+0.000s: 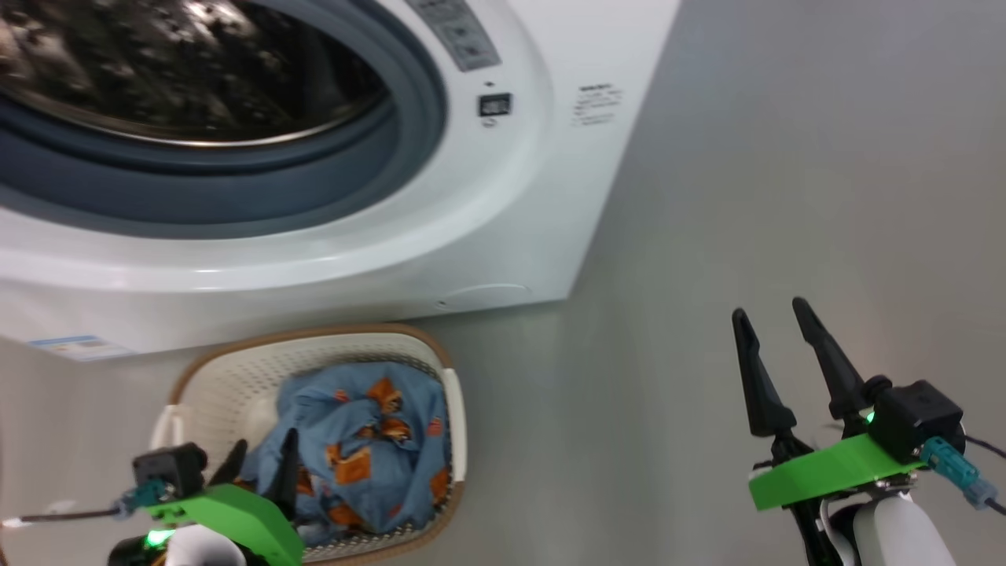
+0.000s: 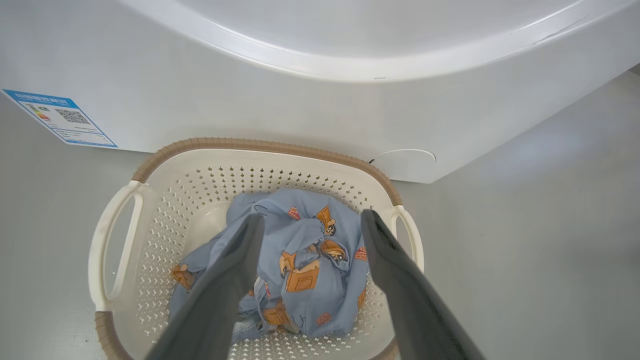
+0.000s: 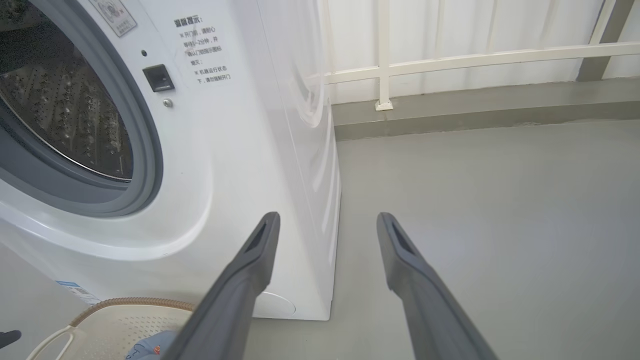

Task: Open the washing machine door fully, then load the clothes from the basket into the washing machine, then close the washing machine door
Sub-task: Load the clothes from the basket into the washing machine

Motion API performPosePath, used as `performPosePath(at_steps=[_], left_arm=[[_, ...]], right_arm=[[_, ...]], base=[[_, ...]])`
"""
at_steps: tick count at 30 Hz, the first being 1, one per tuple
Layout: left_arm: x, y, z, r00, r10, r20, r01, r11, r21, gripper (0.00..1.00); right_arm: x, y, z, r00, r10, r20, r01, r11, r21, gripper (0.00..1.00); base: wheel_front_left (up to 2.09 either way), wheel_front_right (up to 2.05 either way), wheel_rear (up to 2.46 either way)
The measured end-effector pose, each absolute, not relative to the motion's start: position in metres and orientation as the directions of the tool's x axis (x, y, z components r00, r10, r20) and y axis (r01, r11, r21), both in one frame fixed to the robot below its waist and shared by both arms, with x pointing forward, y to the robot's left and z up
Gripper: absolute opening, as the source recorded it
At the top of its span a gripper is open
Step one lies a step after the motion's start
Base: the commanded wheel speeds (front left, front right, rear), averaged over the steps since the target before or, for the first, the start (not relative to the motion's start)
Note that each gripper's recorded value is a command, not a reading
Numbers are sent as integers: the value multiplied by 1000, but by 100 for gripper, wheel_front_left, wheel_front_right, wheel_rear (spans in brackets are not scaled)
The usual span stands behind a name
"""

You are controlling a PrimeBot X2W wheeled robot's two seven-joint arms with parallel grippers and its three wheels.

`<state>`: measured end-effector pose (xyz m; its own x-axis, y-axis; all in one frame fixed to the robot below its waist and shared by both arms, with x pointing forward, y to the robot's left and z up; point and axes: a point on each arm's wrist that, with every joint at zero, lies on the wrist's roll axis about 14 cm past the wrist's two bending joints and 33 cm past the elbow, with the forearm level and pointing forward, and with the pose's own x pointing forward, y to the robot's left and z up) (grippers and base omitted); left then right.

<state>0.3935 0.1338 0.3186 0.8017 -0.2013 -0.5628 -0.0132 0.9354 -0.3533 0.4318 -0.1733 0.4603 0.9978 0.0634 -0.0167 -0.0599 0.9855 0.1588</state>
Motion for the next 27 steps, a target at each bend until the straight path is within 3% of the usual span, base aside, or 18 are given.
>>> performPosePath(at_steps=[12, 17, 27], left_arm=[[399, 96, 247, 590, -326, -739, 14, 919, -395, 100], [398, 106, 216, 507, -302, -808, -24, 931, -364, 100], [406, 95, 180, 423, -317, -849, -43, 929, -368, 100]], right_arm=[[430, -211, 438, 996, -34, -80, 43, 992, 117, 100], [440, -220, 436, 996, -54, -76, 61, 993, 97, 100], [444, -233, 411, 988, -84, -132, 94, 993, 66, 100]], base=[[0, 0, 0], [0, 0, 0], [0, 0, 0]])
